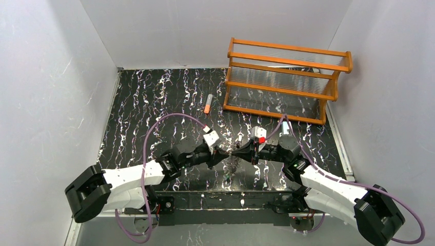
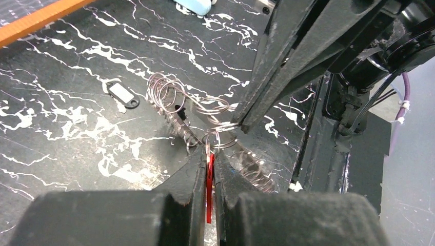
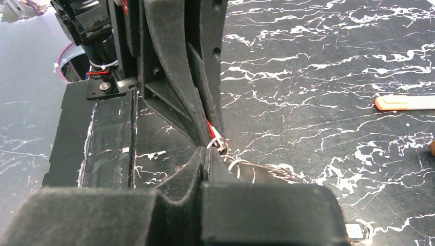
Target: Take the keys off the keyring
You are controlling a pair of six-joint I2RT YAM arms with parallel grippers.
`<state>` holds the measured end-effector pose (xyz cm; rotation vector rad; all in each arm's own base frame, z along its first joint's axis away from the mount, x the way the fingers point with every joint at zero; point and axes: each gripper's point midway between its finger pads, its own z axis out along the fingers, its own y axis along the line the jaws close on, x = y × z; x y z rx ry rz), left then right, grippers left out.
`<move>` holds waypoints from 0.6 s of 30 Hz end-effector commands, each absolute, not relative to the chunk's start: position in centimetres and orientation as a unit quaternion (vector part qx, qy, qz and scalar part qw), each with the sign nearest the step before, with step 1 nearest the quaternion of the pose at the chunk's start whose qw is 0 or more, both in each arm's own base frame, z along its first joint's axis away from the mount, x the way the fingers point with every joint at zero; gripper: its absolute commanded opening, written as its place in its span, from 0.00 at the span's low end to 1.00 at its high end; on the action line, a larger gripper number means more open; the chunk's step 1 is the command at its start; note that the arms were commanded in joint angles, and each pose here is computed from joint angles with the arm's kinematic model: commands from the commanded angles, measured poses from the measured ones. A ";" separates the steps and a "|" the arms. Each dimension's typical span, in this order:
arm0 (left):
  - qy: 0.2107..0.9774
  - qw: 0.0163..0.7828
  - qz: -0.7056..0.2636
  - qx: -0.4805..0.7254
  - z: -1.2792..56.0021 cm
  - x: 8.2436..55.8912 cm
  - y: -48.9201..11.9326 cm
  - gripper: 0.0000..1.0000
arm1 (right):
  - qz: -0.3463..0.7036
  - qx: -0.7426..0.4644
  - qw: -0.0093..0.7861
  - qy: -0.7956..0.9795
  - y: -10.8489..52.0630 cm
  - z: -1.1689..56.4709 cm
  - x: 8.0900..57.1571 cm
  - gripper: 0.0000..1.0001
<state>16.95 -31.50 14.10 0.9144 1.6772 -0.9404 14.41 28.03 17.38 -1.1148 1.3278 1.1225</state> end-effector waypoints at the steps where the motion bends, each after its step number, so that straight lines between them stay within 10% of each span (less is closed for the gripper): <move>1: 0.720 0.472 -0.365 0.355 12.3 18.4 -31.4 0.00 | 0.495 -0.452 0.568 0.478 28.5 22.0 13.9 0.01; 13: 0.700 0.477 -0.405 0.344 12.9 18.1 -32.7 0.00 | 0.473 -0.443 0.558 0.519 28.6 19.9 15.4 0.01; 18: 0.692 0.491 -0.385 0.362 14.5 18.3 -32.1 0.00 | 0.428 -0.455 0.527 0.576 27.5 18.1 15.8 0.25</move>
